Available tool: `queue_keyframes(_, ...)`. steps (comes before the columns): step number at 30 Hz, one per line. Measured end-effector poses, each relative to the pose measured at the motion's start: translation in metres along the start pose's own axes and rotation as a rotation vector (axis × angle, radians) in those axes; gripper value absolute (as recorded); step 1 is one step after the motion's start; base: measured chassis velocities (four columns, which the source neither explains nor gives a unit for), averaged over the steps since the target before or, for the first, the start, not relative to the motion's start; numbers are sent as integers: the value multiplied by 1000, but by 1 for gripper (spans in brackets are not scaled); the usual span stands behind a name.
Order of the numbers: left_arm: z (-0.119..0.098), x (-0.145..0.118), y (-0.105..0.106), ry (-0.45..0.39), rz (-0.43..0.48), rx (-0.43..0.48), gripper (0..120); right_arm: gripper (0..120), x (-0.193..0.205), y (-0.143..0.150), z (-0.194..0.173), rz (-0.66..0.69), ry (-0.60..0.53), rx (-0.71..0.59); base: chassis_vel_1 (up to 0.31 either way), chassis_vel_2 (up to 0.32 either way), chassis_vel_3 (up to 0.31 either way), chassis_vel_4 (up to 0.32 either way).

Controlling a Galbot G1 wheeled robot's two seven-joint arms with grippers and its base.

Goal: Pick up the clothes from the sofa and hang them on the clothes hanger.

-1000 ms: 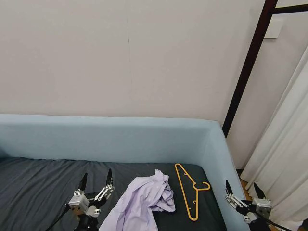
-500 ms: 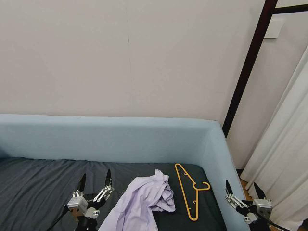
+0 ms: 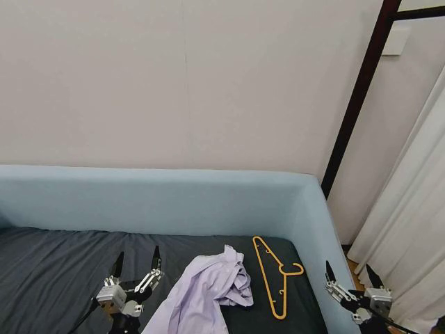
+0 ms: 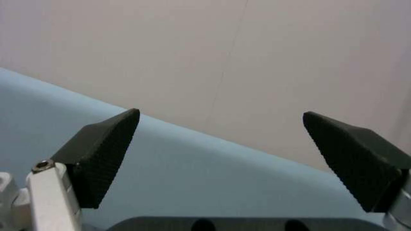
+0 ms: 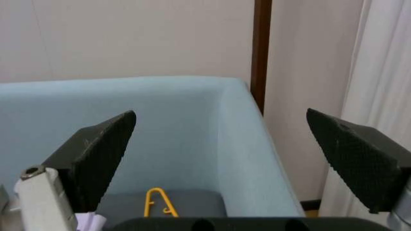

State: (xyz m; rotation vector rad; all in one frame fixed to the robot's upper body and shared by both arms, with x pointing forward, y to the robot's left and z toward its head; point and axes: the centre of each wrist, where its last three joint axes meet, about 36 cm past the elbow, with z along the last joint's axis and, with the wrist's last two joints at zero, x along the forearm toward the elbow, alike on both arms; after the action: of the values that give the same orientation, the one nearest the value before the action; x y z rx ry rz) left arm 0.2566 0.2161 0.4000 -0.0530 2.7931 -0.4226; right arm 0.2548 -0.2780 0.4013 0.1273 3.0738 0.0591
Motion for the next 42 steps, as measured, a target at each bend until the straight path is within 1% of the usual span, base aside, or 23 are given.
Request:
queue_keyframes(3, 0, 1, 0, 1, -6, -2, 100, 100, -2, 3, -4, -6, 26, -54, 0, 0, 0, 0)
queue_keyframes(5, 1, 4, 1, 4, -7, -8, 100, 100, -5, 6, -9, -16, 66, -123, 0, 0, 0, 0)
queue_keyframes(7, 0, 6, 3, 5, -6, -16, 100, 100, -15, 11, -21, -22, 155, -218, 0, 0, 0, 0)
queue_keyframes(8, 0, 6, 3, 5, -6, -16, 100, 100, -15, 11, -21, -22, 155, -218, 0, 0, 0, 0)
queue_keyframes(13, -8, 10, 7, -3, -8, -36, 100, 100, -37, 16, -31, -119, 285, -307, 0, 0, 0, 0)
queue_keyframes(14, -8, 10, 7, -3, -8, -36, 100, 100, -37, 16, -31, -119, 285, -307, 0, 0, 0, 0)
queue_keyframes(16, -11, 11, 9, -7, -11, -45, 100, 100, -48, 17, -32, -155, 344, -380, 0, 0, 0, 0)
queue_keyframes(18, -14, 12, 10, -12, -16, -57, 100, 100, -67, 20, -31, -184, 418, -482, 0, 0, 0, 0)
queue_keyframes(19, -14, 12, 10, -12, -16, -57, 100, 100, -67, 20, -31, -184, 418, -482, 0, 0, 0, 0)
queue_keyframes(22, -18, 15, 11, -18, -23, -68, 100, 100, -96, 28, -18, -202, 536, -609, 0, 0, 0, 0)
queue_keyframes(23, -20, 16, 12, -19, -26, -75, 100, 100, -111, 35, -12, -207, 578, -656, 0, 0, 0, 0)
queue_keyframes(24, -20, 16, 12, -19, -26, -75, 100, 100, -111, 35, -12, -207, 578, -656, 0, 0, 0, 0)
queue_keyframes(25, -22, 16, 13, -21, -32, -83, 100, 100, -124, 44, -6, -210, 608, -690, 0, 0, 0, 0)
queue_keyframes(26, -25, 18, 16, -24, -48, -103, 100, 100, -152, 68, 14, -221, 656, -723, 0, 0, 0, 0)
queue_keyframes(28, -26, 19, 18, -23, -61, -111, 100, 100, -173, 88, 33, -207, 700, -731, 0, 0, 0, 0)
queue_keyframes(29, -26, 19, 18, -23, -61, -111, 100, 100, -173, 88, 33, -207, 700, -731, 0, 0, 0, 0)
queue_keyframes(34, -27, 22, 18, -23, -75, -120, 100, 100, -208, 115, 54, -156, 789, -720, 0, 0, 0, 0)
queue_keyframes(35, -27, 22, 18, -23, -75, -120, 100, 100, -208, 115, 54, -156, 789, -720, 0, 0, 0, 0)
queue_keyframes(38, -25, 25, 17, -21, -83, -125, 100, 100, -224, 131, 67, -134, 821, -715, 0, 0, 0, 0)
queue_keyframes(40, -25, 26, 17, -21, -85, -128, 100, 100, -226, 142, 76, -131, 834, -702, 0, 0, 0, 0)
queue_keyframes(42, -25, 26, 18, -22, -86, -131, 100, 100, -226, 148, 80, -132, 839, -691, 0, 0, 0, 0)
